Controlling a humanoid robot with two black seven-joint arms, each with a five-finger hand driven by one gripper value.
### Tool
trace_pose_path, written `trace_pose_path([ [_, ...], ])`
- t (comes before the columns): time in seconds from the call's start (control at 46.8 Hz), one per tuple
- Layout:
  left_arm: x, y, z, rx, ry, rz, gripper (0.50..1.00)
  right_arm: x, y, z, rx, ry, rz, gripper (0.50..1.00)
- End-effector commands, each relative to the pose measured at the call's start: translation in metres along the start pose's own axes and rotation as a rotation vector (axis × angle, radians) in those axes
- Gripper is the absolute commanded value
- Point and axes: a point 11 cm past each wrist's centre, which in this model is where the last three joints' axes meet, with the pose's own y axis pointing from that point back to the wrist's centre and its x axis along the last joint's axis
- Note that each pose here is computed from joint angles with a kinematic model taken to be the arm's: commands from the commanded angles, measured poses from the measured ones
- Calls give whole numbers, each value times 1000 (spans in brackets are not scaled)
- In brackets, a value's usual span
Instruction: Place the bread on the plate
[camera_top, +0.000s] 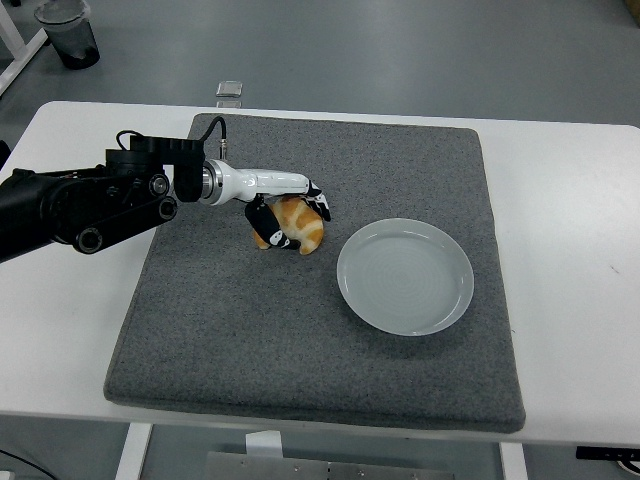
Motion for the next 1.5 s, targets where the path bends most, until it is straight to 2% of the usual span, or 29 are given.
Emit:
trace_pose_path([
  [0.0, 0, 0, 0, 2, -18, -2, 701, 0, 0, 0, 0, 0, -2, 930],
  [0.171, 3, 0, 1, -1, -40, 13, 630, 0, 0, 0, 0, 0, -1, 930],
  [0.278, 3, 0, 0, 0, -44, 14, 506, 0, 0, 0, 0, 0, -1, 932],
  [0.299, 2, 0, 1, -2, -49, 12, 500, 0, 0, 0, 0, 0, -2, 930],
  [0.812, 12, 0, 6, -7, -112, 53, 500, 0, 0, 0, 0, 0, -1, 930],
  [1.282, 81, 17, 39, -61, -149, 165, 500, 0, 0, 0, 0, 0, 1, 932],
  [1.474, 115, 32, 50, -63, -182, 219, 500, 0, 0, 0, 0, 0, 1, 930],
])
